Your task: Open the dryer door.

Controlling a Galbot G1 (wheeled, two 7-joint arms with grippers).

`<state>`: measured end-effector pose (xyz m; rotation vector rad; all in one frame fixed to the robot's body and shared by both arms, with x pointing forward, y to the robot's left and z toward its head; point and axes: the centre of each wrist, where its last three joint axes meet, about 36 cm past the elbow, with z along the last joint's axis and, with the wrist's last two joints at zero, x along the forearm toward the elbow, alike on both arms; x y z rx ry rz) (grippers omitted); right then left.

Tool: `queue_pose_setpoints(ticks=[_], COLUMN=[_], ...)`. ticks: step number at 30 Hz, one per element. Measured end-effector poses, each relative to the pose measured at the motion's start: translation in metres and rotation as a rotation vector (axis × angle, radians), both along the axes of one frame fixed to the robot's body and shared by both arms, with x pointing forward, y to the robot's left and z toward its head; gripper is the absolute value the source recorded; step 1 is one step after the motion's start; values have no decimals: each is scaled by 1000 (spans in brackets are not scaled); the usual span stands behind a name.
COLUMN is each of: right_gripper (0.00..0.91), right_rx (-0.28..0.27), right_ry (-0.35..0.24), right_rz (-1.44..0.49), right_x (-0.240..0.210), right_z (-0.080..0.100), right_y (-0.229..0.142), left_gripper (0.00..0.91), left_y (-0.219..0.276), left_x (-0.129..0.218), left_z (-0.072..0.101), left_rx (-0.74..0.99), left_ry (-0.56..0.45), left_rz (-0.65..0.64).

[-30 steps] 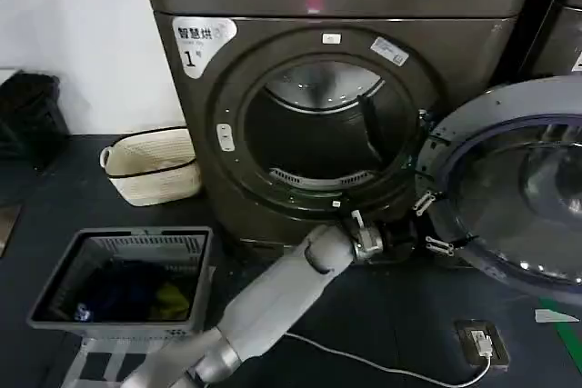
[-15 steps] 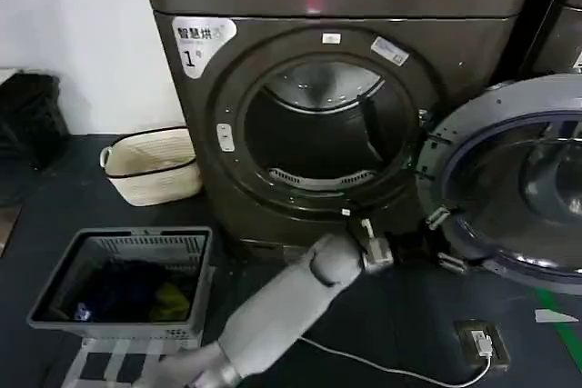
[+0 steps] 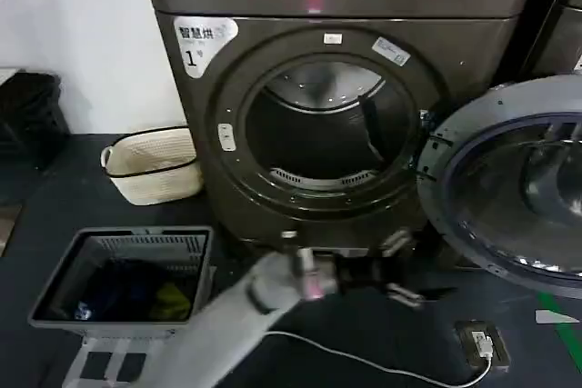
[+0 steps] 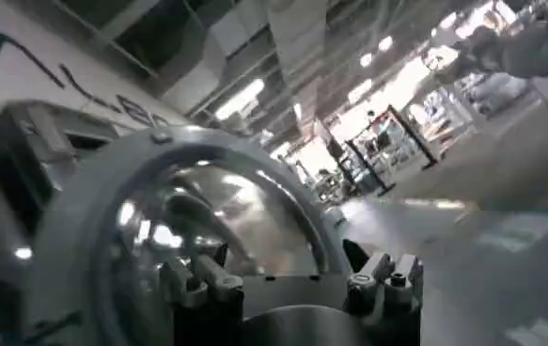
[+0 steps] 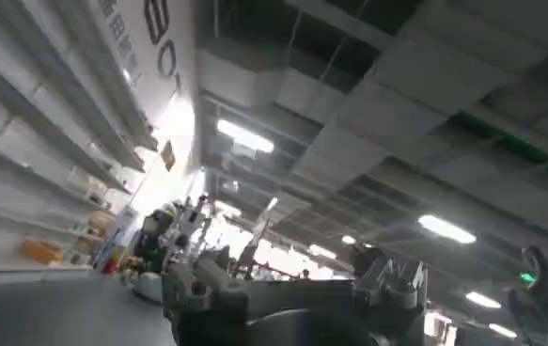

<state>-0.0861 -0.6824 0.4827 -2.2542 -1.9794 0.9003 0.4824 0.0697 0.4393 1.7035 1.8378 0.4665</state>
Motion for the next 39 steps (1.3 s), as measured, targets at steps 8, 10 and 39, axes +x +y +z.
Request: queue_pose_setpoints(ticks=[8,10,39], right_gripper=[907,907,907], right_rx=[12,19,58], right_ry=[2,1,17], right_rz=[17,20,93], right_x=[5,6,29], right_z=[-10,-15,-36], right_y=[-1,0,2], left_gripper=[907,907,907], left_y=[96,124,364], left_x=[1,3,15], left_z=[-1,2,107], left_rx=[180,244,1430], left_ry=[-216,-276,-835], left_rz=[14,25,102])
